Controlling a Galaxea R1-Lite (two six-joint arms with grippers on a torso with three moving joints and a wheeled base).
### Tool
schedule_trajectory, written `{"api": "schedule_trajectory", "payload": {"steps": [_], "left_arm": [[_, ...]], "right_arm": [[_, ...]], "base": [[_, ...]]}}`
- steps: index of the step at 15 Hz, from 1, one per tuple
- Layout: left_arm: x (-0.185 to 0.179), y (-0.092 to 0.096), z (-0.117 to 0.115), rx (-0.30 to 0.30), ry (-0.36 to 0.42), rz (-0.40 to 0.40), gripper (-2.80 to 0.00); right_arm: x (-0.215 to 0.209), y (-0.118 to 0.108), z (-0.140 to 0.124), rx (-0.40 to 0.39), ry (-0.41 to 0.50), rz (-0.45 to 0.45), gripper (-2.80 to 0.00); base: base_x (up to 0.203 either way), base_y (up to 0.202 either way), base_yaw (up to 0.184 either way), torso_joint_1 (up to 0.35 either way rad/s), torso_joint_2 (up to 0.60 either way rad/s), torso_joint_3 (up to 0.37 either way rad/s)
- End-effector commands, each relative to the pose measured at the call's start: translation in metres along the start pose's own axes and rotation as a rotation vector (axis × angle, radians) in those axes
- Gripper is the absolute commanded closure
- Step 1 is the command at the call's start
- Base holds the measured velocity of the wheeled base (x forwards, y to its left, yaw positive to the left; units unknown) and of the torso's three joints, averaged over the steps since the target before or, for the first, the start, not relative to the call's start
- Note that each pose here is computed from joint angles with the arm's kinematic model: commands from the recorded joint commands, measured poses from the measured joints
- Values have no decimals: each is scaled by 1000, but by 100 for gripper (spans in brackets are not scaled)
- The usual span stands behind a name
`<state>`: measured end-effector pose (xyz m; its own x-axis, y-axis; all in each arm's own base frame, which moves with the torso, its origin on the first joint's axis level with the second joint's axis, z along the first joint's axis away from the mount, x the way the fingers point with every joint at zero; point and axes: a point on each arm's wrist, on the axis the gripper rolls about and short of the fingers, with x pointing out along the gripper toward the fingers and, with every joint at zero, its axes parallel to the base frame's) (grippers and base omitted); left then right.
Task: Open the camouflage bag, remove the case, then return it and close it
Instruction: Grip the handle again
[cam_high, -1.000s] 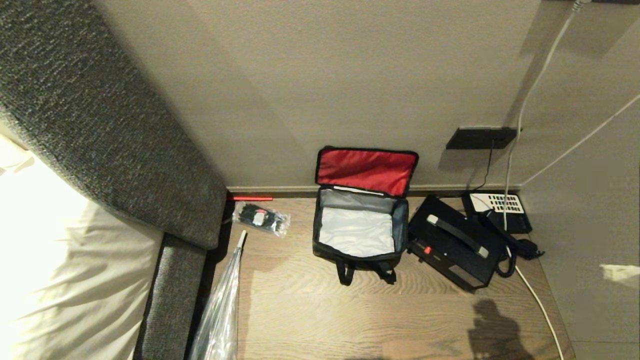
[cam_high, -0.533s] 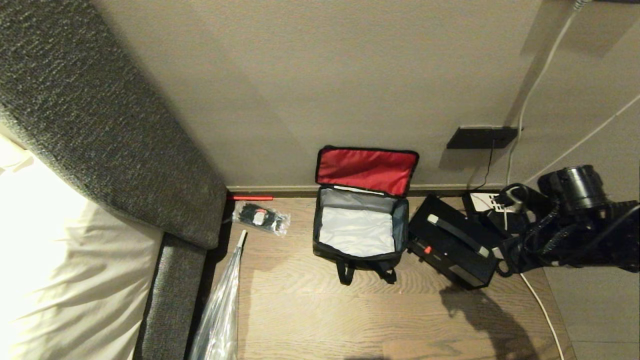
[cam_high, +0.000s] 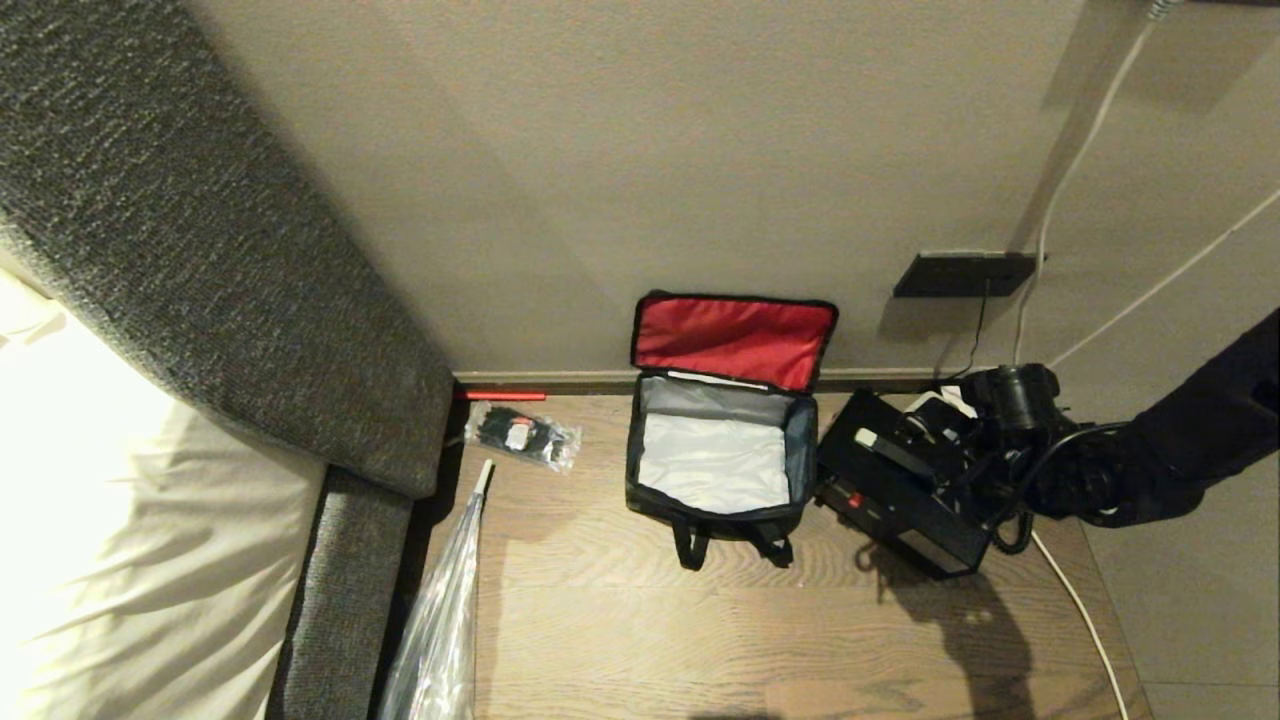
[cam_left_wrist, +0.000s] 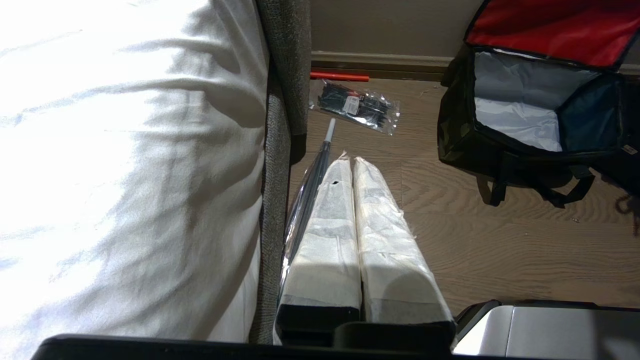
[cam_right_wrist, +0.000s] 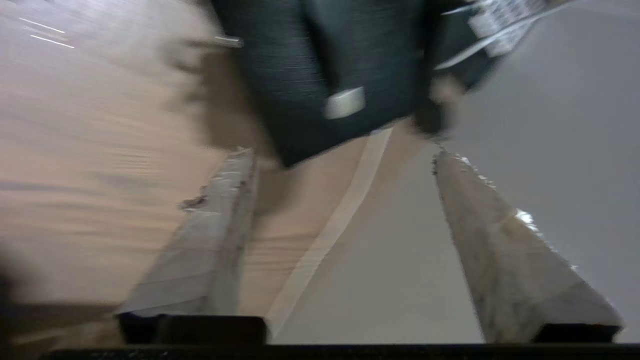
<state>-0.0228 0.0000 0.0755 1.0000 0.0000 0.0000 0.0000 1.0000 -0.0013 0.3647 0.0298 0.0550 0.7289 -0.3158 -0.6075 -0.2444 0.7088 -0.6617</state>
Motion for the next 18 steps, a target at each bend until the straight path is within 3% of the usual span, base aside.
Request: {"api": "schedule_trajectory", "payload": {"steps": [1,4,6,10,18], "left_arm": [[0,0,0,0,0,0,0],[0,0,0,0,0,0,0],[0,0,0,0,0,0,0],[0,0,0,0,0,0,0],[0,0,0,0,0,0,0]], "right_arm": [[28,13,-7,-162,92,-140,-280],[49,34,-4,-257,140,-308,-280],[60,59,-5,-278,168,-344,-280],[80,88,2,-206,161,-373,-280],[122,95,14,-91,132,-433,-280]], "base": [[0,0,0,0,0,0],[0,0,0,0,0,0],[0,0,0,0,0,0],[0,0,0,0,0,0],[0,0,0,0,0,0]]}}
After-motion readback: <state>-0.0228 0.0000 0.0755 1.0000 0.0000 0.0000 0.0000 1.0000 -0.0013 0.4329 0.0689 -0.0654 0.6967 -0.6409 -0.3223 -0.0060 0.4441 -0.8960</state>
